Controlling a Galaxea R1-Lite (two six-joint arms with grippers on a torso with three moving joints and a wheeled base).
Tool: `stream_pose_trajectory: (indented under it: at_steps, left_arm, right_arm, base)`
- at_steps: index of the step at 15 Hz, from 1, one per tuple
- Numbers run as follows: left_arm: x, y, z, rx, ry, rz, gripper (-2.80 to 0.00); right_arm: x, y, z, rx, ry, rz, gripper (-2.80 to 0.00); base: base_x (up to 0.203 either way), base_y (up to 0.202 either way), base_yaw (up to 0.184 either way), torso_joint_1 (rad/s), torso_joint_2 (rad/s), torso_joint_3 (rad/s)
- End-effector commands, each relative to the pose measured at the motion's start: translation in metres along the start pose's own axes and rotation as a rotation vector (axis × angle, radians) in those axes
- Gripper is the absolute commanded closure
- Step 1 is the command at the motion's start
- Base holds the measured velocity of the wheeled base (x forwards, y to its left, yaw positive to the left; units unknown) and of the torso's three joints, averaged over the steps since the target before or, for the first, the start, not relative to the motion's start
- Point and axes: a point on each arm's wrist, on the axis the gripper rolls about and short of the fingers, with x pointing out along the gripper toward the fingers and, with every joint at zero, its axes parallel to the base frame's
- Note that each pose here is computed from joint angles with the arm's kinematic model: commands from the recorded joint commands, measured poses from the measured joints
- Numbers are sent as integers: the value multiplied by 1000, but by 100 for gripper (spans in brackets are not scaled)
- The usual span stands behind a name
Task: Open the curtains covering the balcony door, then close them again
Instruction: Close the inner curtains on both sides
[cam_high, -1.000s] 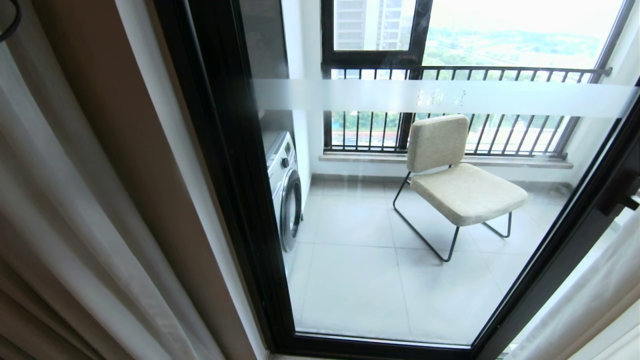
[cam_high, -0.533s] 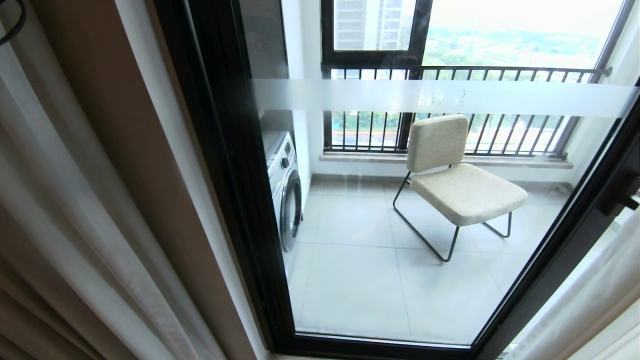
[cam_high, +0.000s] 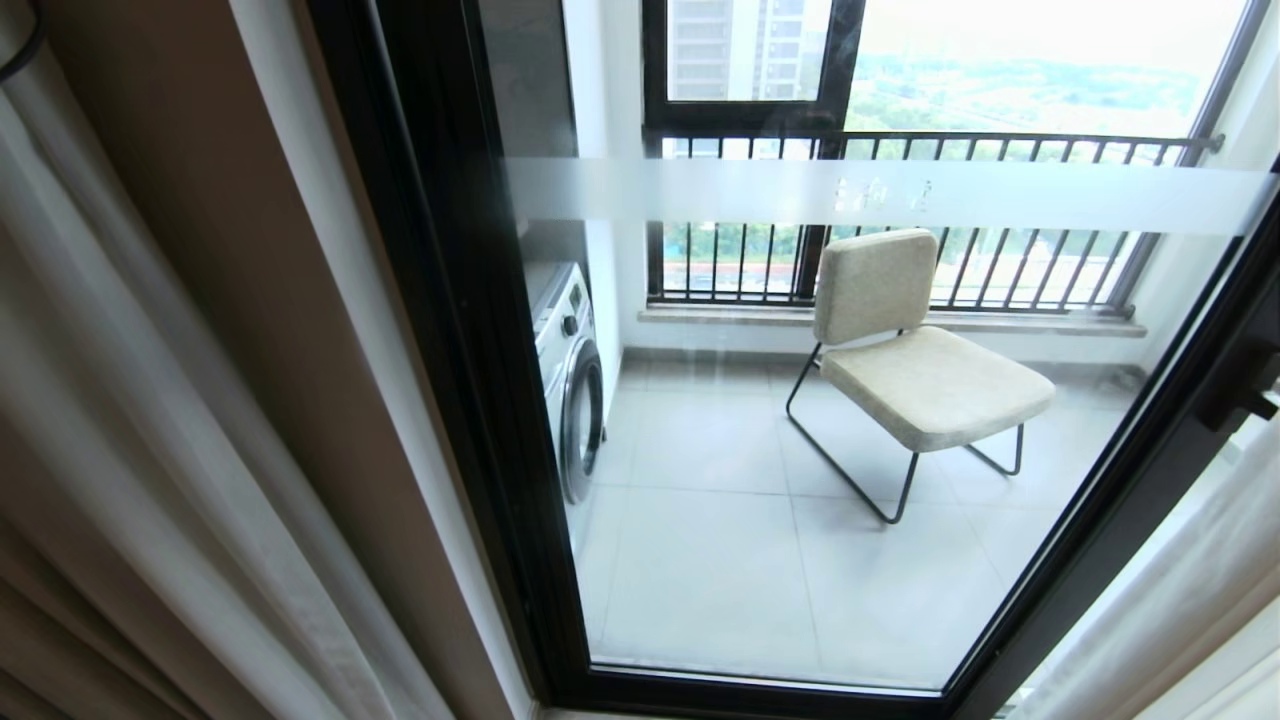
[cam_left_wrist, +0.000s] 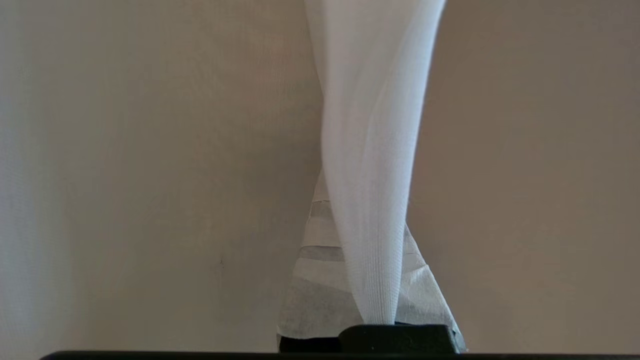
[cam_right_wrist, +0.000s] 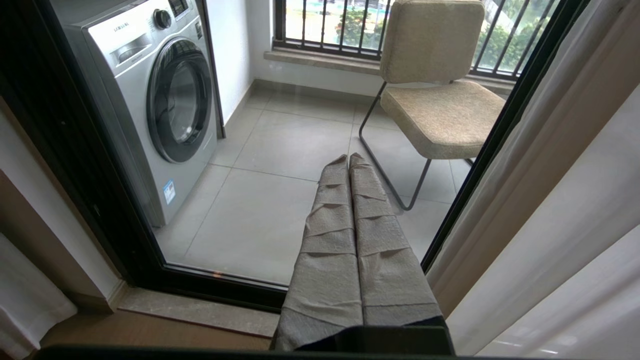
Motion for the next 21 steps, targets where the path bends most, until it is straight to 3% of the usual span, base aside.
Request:
stream_pose_trajectory:
  at_steps: [1,11,21]
  left_arm:
    - [-7,-2,10,-2,-21,-5,0]
    - [-55,-17,32,-16,0,-38,0]
    - [-87,-77,44,-110,9,-255,0]
  right_arm:
    - [0,0,0,-1,0,1,0]
    - [0,0,0,-1,0,1,0]
    - [0,0,0,-1,0,1,0]
  base:
    - [0,0,0,0,0,0]
    - [0,0,0,0,0,0]
    - [0,0,0,0,0,0]
